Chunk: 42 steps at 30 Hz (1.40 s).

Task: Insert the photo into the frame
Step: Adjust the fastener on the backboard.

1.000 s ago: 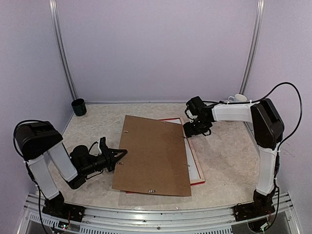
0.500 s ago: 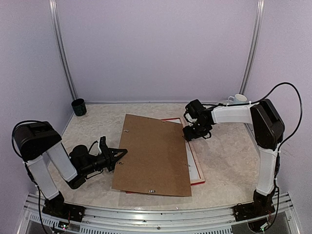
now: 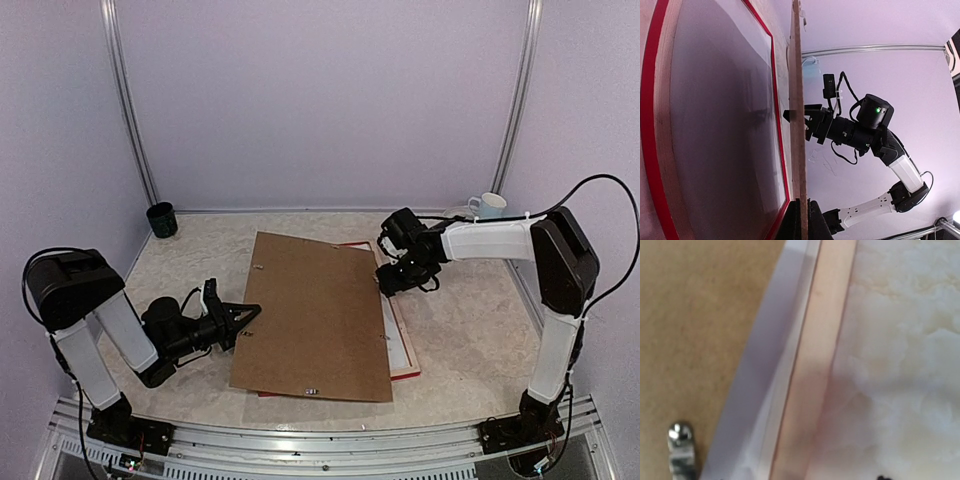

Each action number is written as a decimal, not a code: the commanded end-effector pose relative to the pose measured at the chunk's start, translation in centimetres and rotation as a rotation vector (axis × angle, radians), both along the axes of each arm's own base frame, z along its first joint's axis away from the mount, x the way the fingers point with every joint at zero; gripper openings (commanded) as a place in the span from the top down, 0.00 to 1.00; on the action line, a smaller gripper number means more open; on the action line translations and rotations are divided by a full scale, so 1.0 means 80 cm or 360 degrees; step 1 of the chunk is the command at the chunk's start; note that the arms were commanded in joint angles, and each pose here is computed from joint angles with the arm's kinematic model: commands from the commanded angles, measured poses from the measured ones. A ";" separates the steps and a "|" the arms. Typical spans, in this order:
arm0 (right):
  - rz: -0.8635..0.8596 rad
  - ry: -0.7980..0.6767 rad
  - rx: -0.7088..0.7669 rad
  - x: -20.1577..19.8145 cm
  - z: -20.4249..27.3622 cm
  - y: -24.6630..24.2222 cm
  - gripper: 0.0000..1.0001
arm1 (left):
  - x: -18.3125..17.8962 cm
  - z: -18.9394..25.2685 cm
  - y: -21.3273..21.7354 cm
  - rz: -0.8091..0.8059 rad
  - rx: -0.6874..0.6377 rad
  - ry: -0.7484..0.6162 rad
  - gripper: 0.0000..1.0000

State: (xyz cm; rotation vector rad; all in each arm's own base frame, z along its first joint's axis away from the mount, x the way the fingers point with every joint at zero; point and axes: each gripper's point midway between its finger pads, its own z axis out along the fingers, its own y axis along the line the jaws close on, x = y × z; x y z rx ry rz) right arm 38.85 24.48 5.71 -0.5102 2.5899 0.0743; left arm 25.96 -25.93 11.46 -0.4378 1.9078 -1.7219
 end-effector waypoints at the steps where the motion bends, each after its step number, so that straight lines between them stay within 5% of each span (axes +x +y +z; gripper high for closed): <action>1: 0.0007 -0.0022 0.0040 -0.017 0.015 0.001 0.35 | -0.013 0.124 0.002 -0.0035 -0.0360 -0.0520 1.00; 24: 0.0092 -0.0019 0.0163 -0.133 0.038 0.020 0.35 | -0.006 0.146 0.012 0.0037 -0.0410 -0.0588 1.00; 42: 0.0120 0.0039 0.0296 -0.174 0.043 0.018 0.35 | -0.002 0.157 0.020 0.0063 -0.0436 -0.0617 1.00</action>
